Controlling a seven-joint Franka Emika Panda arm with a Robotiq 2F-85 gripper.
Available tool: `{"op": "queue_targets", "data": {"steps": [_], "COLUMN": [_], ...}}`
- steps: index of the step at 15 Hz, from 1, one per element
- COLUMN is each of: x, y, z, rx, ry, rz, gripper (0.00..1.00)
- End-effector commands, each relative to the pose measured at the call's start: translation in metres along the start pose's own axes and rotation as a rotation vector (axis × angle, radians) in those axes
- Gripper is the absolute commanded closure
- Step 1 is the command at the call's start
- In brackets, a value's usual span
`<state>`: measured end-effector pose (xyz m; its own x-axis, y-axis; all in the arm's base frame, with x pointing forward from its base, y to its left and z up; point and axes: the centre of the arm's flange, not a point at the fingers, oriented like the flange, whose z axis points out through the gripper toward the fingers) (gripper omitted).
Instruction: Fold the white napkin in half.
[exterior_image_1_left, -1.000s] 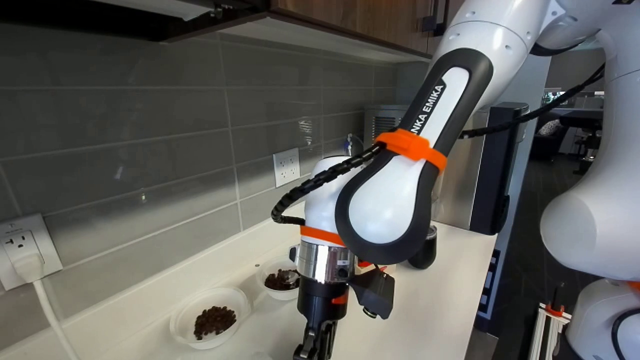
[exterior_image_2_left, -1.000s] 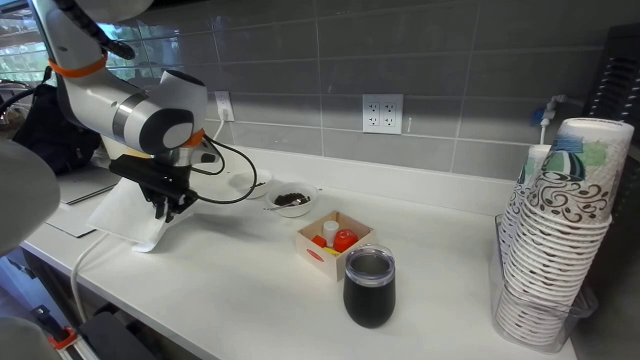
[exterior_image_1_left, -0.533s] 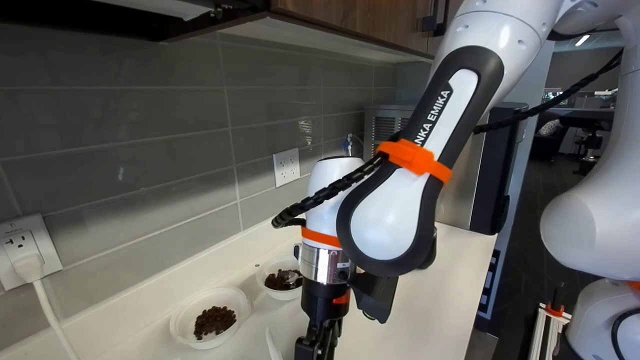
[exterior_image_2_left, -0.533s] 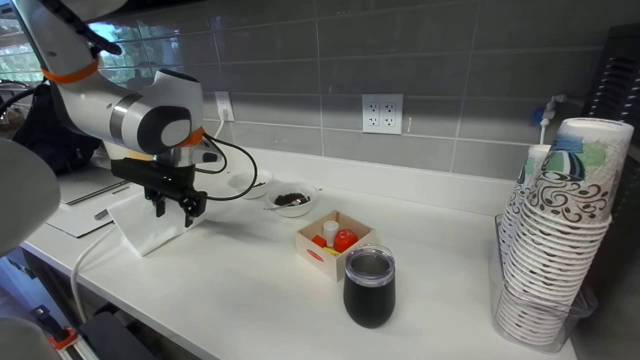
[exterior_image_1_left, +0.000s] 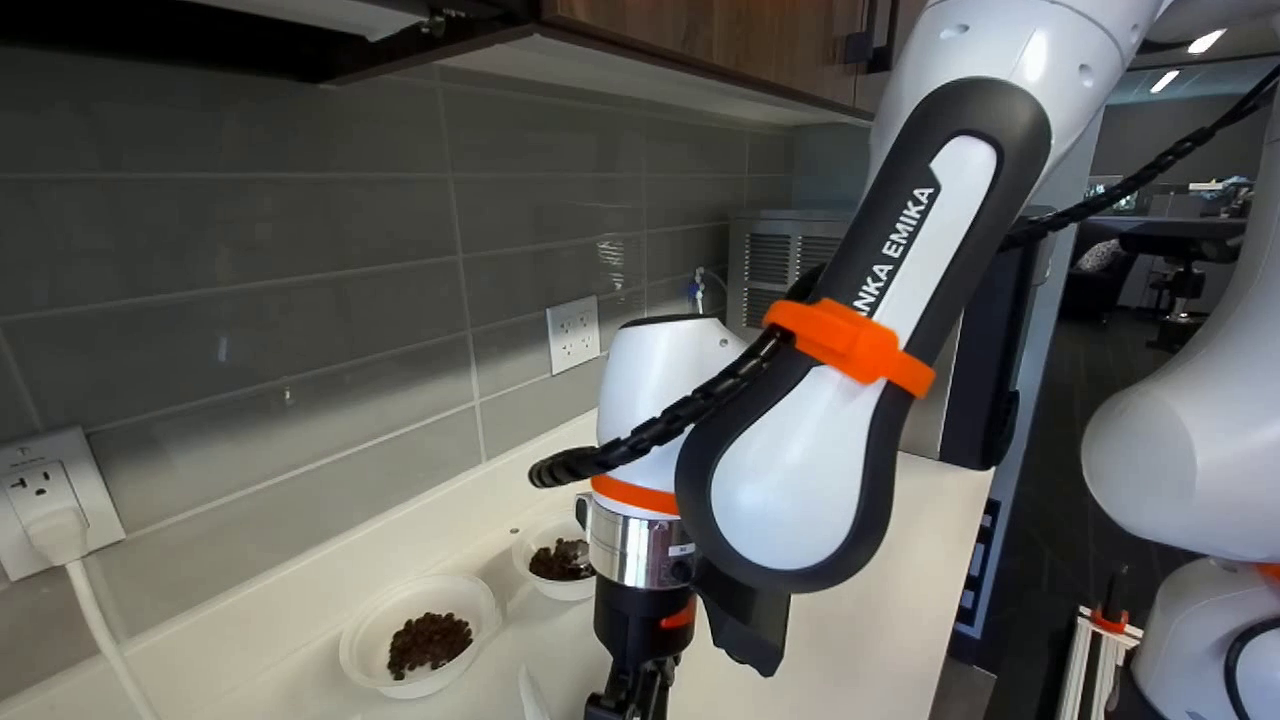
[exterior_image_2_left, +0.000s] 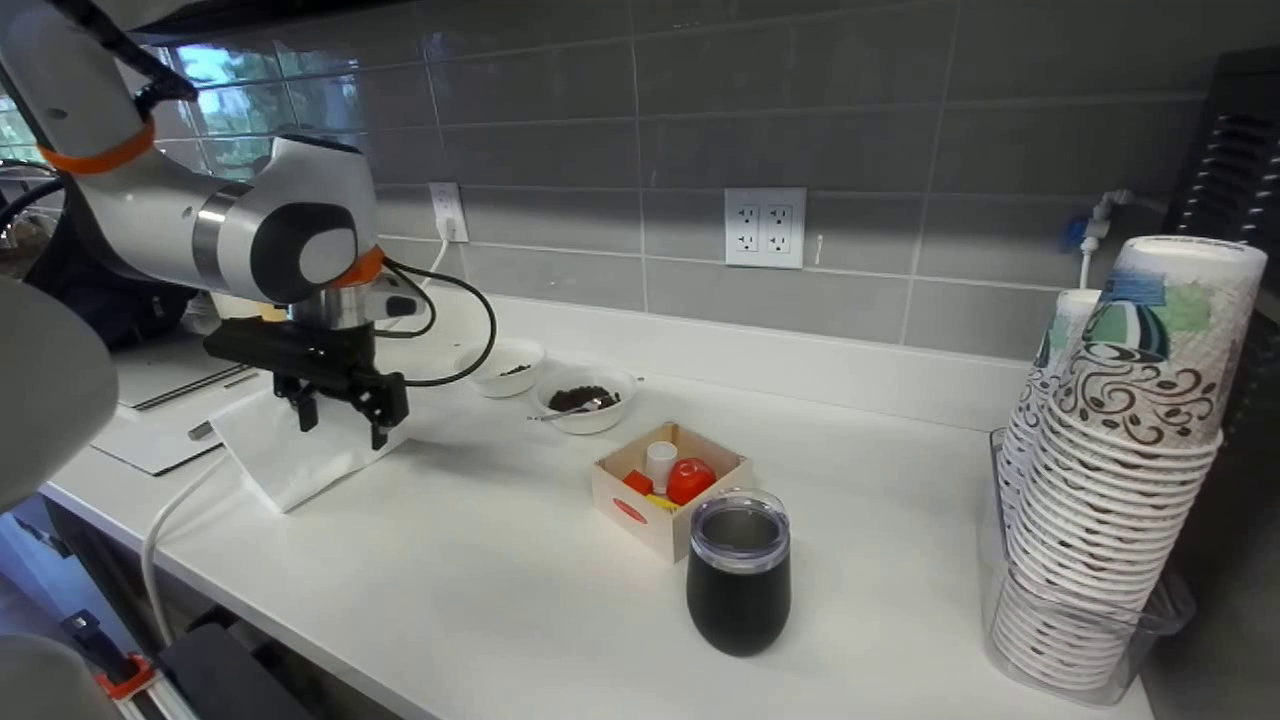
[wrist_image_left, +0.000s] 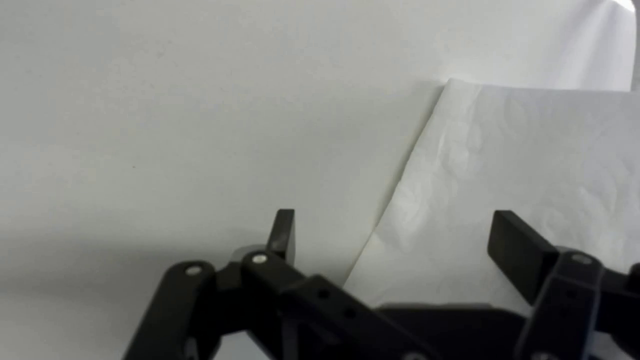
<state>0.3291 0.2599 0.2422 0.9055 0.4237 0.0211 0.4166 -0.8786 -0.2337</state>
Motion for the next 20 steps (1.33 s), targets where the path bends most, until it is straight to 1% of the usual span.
{"op": "queue_targets", "data": {"steps": [1, 4, 7, 12, 17, 20], "x": [0.014, 0.020, 0.023, 0.020, 0.016, 0.016], "y": [-0.031, -0.060, -0.080, -0.095, -0.107, -0.111], "z": [0.007, 0.010, 0.017, 0.030, 0.041, 0.045], "rx": [-0.096, -0.148, -0.200, -0.251, -0.251, -0.231], "ry": [-0.014, -0.010, -0.011, 0.033, 0.040, 0.086], "rz": [-0.058, -0.125, -0.188, -0.297, -0.371, -0.420], "gripper": [0.00, 0.00, 0.00, 0.00, 0.00, 0.00]}}
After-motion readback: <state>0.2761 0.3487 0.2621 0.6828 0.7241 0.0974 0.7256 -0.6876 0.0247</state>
